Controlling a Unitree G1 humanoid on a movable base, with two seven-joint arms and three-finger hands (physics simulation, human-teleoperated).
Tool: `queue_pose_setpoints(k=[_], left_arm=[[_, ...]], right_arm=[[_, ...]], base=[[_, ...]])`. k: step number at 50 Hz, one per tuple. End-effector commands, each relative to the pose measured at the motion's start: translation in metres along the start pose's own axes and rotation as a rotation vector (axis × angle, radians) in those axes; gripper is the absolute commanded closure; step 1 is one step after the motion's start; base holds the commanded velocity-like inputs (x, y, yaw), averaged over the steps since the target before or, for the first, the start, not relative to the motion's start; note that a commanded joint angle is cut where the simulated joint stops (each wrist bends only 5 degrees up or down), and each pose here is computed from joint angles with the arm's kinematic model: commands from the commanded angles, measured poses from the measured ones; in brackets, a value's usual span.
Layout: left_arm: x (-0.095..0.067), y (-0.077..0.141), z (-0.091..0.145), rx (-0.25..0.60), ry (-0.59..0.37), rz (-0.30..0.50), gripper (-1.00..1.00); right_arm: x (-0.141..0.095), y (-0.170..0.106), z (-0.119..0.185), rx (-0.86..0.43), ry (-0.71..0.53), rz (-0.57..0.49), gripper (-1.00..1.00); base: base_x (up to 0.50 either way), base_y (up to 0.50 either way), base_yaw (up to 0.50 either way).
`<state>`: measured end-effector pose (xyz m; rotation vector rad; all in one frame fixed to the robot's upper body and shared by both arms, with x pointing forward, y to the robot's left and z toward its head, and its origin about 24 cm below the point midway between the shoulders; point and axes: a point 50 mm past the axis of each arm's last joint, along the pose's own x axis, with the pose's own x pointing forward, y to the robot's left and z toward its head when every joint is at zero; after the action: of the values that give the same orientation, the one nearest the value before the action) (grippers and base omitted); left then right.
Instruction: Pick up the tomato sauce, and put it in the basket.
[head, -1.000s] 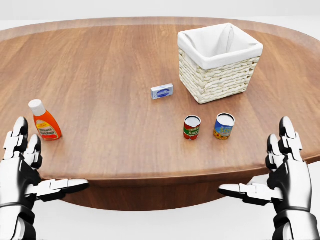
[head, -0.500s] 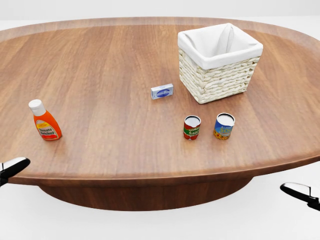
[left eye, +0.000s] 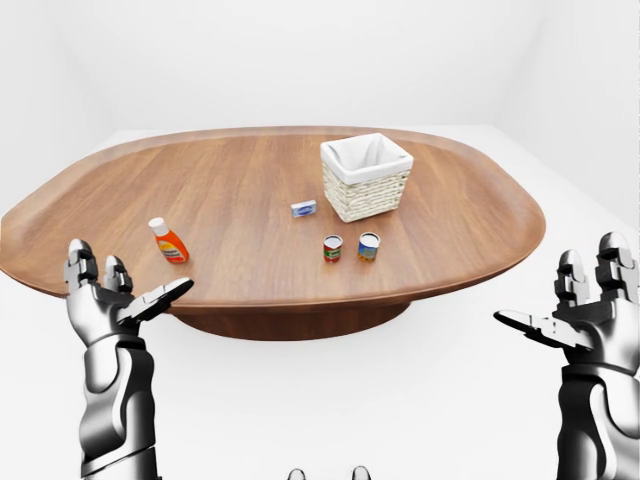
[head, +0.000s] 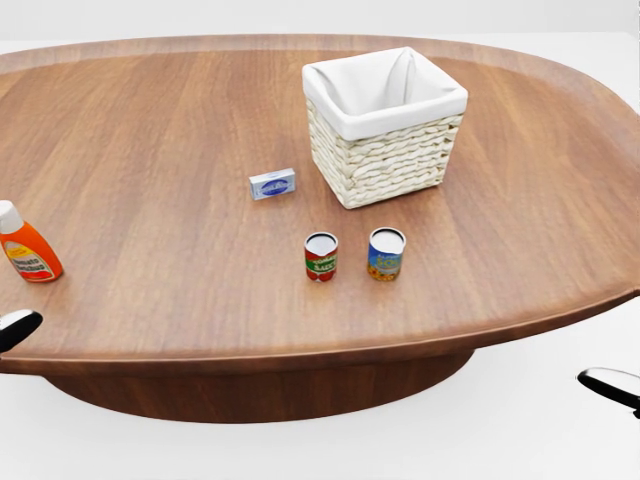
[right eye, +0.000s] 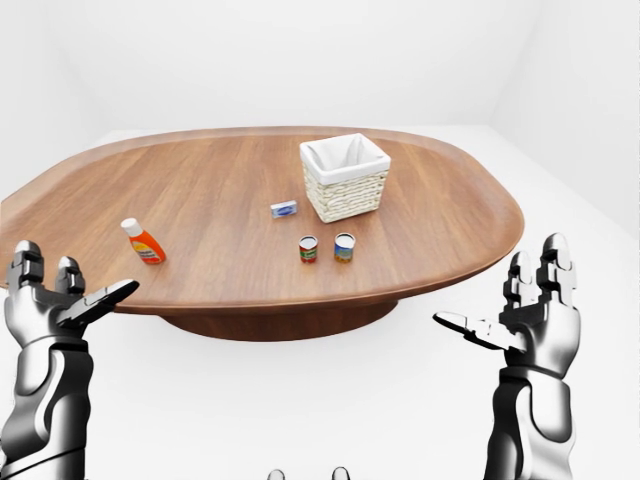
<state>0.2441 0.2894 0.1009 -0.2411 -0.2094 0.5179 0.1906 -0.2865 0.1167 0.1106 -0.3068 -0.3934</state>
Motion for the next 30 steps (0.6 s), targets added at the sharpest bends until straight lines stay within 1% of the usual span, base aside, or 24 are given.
queue_pose_setpoints(k=[1, 8, 30], left_arm=[[-0.001, -0.003, -0.003, 0.004, 0.006, -0.009, -1.0], [0.0, -0.002, -0.002, 0.001, 0.004, -0.006, -1.0], [-0.001, -0.005, -0.004, 0.01, 0.008, -0.013, -1.0]], right_arm=[[-0.001, -0.001, 0.002, 0.004, -0.006, 0.001, -1.0], [0.0, 0.001, -0.002, 0.003, 0.006, 0.012, -1.0], [0.002, -0.002, -0.013, 0.008, 0.056, 0.018, -1.0]], base=[[0.0, -0.39, 0.0], [0.0, -0.39, 0.0], [0.0, -0.39, 0.0]])
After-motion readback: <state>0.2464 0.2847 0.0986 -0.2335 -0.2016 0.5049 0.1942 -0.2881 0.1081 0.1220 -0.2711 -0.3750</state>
